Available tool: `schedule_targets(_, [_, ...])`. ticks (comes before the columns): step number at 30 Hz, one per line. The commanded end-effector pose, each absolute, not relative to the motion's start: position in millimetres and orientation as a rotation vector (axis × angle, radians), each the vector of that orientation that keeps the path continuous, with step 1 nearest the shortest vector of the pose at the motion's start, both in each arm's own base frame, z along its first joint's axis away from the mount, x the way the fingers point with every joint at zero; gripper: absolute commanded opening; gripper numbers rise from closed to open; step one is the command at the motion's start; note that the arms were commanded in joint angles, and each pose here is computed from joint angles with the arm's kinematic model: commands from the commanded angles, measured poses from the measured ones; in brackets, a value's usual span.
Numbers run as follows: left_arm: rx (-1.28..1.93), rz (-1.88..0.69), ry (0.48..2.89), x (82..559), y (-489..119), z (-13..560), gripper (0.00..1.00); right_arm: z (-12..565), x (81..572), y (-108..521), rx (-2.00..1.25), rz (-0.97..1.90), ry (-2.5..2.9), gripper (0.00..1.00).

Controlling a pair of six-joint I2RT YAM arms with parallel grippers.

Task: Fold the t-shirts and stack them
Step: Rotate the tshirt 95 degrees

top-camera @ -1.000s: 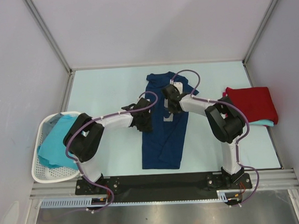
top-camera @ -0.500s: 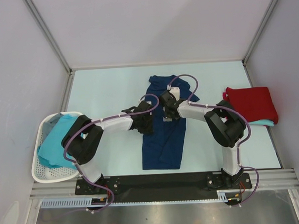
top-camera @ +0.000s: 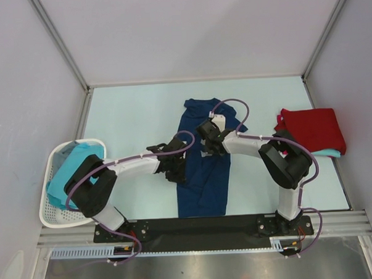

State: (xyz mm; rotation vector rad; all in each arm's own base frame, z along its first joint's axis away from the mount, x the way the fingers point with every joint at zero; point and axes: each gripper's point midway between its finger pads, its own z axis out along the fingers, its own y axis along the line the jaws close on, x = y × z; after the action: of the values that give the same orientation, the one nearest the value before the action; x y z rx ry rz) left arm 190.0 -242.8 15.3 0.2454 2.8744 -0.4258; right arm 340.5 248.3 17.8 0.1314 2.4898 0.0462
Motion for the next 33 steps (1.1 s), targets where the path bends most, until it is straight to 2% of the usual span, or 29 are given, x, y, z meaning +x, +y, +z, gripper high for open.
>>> schedule_targets(1, [0.298, -0.361, 2.972, 157, -220, 9, 0.22, -40, 241, 221, 0.015, -0.108, 2.832, 0.00])
schedule_targets(9, [0.376, -0.333, 2.995, 137, -221, 6, 0.22, -46, 217, 228, -0.014, -0.101, 2.860, 0.00])
schedule_targets(13, [0.363, -0.308, 2.948, 145, -220, 15, 0.22, -38, 226, 234, -0.025, -0.094, 2.824, 0.00])
schedule_targets(16, [0.325, -0.303, 2.813, 171, -226, 47, 0.25, -12, 254, 245, -0.031, -0.075, 2.725, 0.24])
schedule_targets(17, [0.315, -0.338, 2.753, 182, -234, 67, 0.27, -1, 264, 243, -0.025, -0.100, 2.688, 0.37])
schedule_targets(20, [0.273, -0.371, 2.612, 206, -243, 114, 0.32, 37, 301, 256, -0.002, -0.050, 2.598, 0.52])
schedule_targets(23, [0.266, -0.391, 2.550, 216, -247, 138, 0.34, 71, 336, 265, 0.016, -0.021, 2.527, 0.58])
schedule_targets(33, [0.169, -0.346, 2.562, 226, -237, 127, 0.34, 112, 444, 275, 0.012, 0.072, 2.442, 0.53])
